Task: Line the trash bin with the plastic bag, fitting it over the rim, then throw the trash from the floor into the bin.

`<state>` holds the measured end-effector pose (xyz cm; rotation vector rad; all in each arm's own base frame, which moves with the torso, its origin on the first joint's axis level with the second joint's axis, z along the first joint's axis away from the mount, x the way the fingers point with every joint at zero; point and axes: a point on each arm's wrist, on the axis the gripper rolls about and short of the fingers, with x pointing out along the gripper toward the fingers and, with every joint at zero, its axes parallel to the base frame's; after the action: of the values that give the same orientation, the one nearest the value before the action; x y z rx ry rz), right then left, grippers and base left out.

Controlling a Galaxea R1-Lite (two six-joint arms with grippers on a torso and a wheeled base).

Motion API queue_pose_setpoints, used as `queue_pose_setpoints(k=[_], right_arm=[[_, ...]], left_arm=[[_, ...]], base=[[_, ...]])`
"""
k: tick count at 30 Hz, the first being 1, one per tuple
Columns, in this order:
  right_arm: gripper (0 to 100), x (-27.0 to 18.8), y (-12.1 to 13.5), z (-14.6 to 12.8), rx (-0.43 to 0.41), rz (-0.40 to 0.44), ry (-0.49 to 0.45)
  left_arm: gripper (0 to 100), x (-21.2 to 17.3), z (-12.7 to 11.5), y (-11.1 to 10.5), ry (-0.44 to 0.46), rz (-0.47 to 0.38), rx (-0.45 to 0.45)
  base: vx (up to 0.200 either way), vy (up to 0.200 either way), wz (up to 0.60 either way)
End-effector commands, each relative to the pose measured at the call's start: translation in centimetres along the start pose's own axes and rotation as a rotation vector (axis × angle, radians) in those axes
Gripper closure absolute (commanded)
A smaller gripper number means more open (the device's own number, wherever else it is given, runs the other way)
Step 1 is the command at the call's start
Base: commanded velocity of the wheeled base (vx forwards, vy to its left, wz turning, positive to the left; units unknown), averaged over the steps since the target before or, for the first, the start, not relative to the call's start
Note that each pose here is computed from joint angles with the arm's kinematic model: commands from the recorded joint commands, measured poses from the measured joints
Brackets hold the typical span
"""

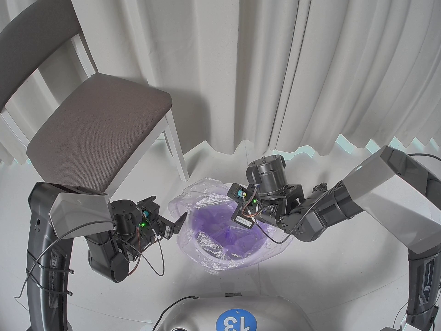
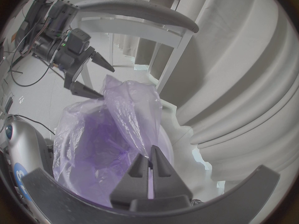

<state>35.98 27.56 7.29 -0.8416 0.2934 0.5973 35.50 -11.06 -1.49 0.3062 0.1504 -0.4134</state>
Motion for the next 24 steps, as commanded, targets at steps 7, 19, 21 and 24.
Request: queue_pose_setpoints(k=[7, 19, 21, 24], right_arm=[[100, 0.8, -0.7, -0.6, 0.013, -0.019, 0.012], [100, 1.6, -2.0, -1.3, 0.032, -0.051, 0.020], [100, 1.7, -2.1, -1.1, 0.033, -0.055, 0.015], [100, 2.0, -2.8, -0.6, 0.043, -0.084, -0.001]], left_arm=[[0, -1.2, 1.5, 0.8, -0.044, -0.022, 0.003], [0, -3.5, 2.6, 1.0, -0.053, -0.089, 0.008], [0, -3.5, 2.5, 1.0, -0.050, -0.089, 0.008], [0, -3.6, 2.5, 0.8, -0.054, -0.110, 0.012]], base=[[0.000, 0.000, 0.00], [0.000, 0.000, 0.00], [0.000, 0.000, 0.00], [0.000, 0.000, 0.00]])
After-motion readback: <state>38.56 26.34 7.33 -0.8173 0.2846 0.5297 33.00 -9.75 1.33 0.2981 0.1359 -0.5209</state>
